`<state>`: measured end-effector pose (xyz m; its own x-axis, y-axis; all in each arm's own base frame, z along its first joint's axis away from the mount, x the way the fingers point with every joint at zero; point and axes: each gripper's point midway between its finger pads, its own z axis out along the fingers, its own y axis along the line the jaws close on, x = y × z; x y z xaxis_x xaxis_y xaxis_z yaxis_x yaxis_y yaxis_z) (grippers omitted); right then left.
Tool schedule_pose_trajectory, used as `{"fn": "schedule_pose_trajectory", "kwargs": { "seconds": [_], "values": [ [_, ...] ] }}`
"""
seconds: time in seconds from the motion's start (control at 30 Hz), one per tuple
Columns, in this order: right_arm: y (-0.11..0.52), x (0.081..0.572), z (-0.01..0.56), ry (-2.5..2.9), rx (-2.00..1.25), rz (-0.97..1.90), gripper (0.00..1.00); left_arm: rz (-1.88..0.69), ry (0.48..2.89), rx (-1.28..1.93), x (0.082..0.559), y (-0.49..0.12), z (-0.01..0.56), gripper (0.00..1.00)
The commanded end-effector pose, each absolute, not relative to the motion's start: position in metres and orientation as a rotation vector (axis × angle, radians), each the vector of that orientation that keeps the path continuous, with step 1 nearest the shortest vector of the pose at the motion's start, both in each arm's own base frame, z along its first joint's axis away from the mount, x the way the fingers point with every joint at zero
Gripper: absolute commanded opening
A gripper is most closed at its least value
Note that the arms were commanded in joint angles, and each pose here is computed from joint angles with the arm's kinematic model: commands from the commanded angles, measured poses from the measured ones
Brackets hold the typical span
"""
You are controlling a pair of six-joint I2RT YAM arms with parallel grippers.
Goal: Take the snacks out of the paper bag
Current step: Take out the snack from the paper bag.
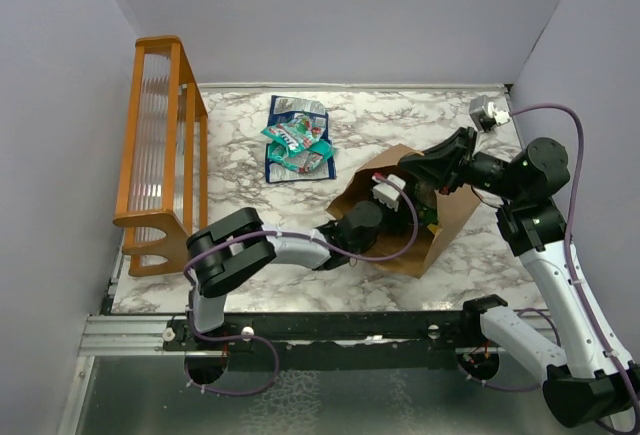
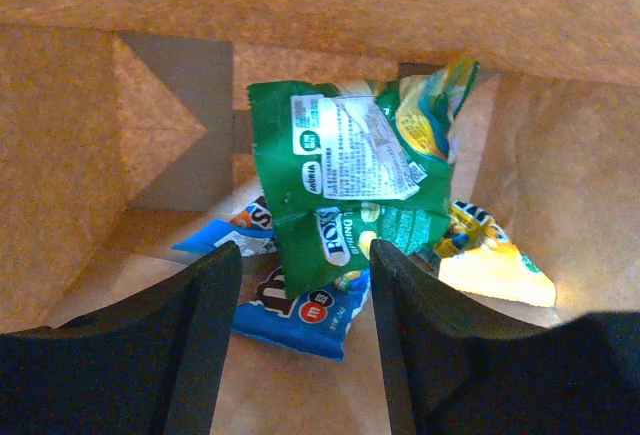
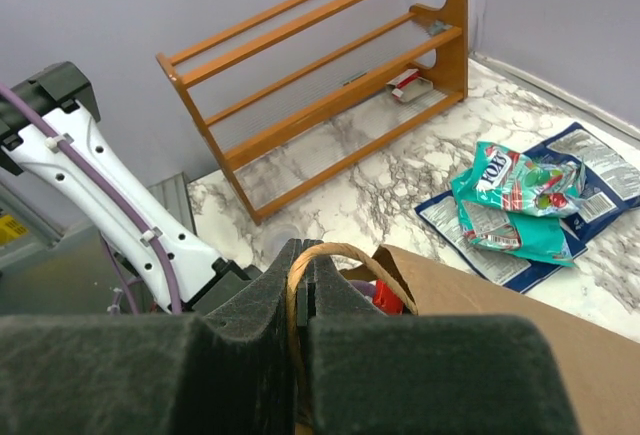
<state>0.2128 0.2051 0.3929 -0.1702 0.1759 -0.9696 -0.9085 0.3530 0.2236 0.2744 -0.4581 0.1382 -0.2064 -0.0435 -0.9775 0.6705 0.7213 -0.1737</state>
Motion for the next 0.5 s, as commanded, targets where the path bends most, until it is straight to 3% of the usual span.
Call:
{"fn": "schedule_pose_trajectory", "kwargs": {
  "seconds": [0.0, 0.3, 0.47],
  "values": [
    [0.204, 0.206, 0.411, 1.347, -0.745, 1.100, 0.02, -0.636, 1.673, 0.470, 0.284, -0.450, 0.140, 0.57],
    [0.201, 0.215, 0.410, 1.359, -0.720, 1.054, 0.01, -0.804, 1.670, 0.549, 0.249, -0.446, 0.162, 0.56],
    [0.199, 0.225, 0.406, 1.345, -0.727, 1.000, 0.01, -0.990, 1.852, 0.517, 0.215, -0.442, 0.159, 0.54]
  ]
}}
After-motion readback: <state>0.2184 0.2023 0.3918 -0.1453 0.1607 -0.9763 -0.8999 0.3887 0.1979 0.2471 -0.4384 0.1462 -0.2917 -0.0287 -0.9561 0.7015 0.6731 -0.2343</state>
